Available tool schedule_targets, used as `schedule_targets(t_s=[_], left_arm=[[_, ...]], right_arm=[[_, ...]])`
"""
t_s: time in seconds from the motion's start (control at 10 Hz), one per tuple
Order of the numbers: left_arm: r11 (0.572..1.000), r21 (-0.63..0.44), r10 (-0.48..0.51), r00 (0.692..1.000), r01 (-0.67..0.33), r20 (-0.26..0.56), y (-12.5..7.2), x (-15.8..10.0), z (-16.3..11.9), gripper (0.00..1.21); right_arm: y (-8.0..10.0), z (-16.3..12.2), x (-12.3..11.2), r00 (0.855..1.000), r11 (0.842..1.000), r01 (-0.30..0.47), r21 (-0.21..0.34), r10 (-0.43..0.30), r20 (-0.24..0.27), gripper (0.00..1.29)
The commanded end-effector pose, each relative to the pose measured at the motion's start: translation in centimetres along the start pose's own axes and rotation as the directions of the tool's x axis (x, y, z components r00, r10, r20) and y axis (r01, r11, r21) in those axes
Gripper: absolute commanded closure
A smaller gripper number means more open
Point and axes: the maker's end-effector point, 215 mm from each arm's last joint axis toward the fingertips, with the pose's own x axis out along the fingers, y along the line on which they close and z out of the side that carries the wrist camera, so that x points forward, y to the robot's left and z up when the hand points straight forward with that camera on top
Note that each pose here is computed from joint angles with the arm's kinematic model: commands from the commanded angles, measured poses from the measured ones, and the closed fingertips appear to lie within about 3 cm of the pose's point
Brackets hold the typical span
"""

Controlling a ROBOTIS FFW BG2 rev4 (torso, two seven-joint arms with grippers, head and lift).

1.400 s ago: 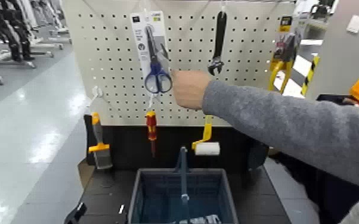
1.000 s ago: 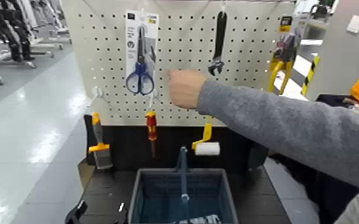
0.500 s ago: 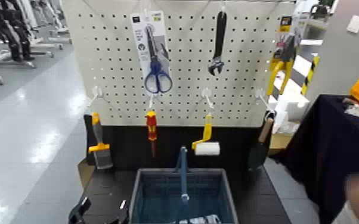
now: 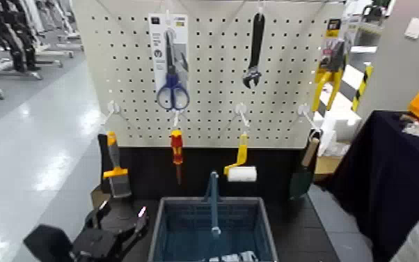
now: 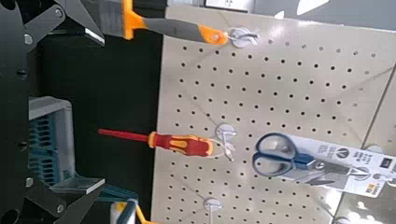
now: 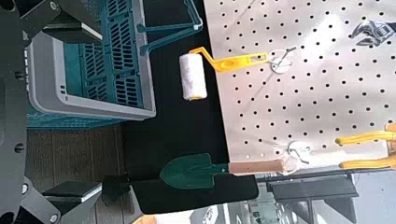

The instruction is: Put the blue scissors into the crate.

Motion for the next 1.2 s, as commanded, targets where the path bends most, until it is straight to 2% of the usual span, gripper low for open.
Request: schedule_targets(t_s=[0.1,0.3,0.6,0.8,1.0,1.2], left_arm=[[0.996,0.008,-0.089,0.996,0.089,0.000,-0.1,2.8,3.5,0.23],[0.980,0.001,-0.197,0.980,0.197,0.012,-0.9,4.7,6.2,0.22],[0.960,0.013,-0.279,0.959,0.278,0.052,-1.1,6.3,9.8,0.23],[0.940,0.039,-0.342,0.937,0.340,0.077,-1.0,7.5,13.1,0.23],[0.921,0.034,-0.389,0.916,0.388,0.097,-0.7,8.4,15.2,0.23],[0.883,0.039,-0.469,0.879,0.467,0.089,-1.4,9.3,16.8,0.25]], right_arm=[[0.0,0.0,0.1,1.000,1.000,-0.001,0.004,0.001,0.000,0.18],[0.3,0.0,0.2,1.000,1.000,-0.006,0.005,0.006,0.000,0.18],[0.5,0.1,0.4,1.000,1.000,-0.016,0.004,0.016,-0.001,0.18],[0.7,0.2,0.6,1.000,1.000,-0.022,0.005,0.022,-0.001,0.18],[1.0,0.2,0.9,0.999,0.999,-0.032,0.009,0.032,-0.001,0.18],[1.2,0.2,1.1,0.999,0.999,-0.046,0.009,0.046,-0.005,0.18]])
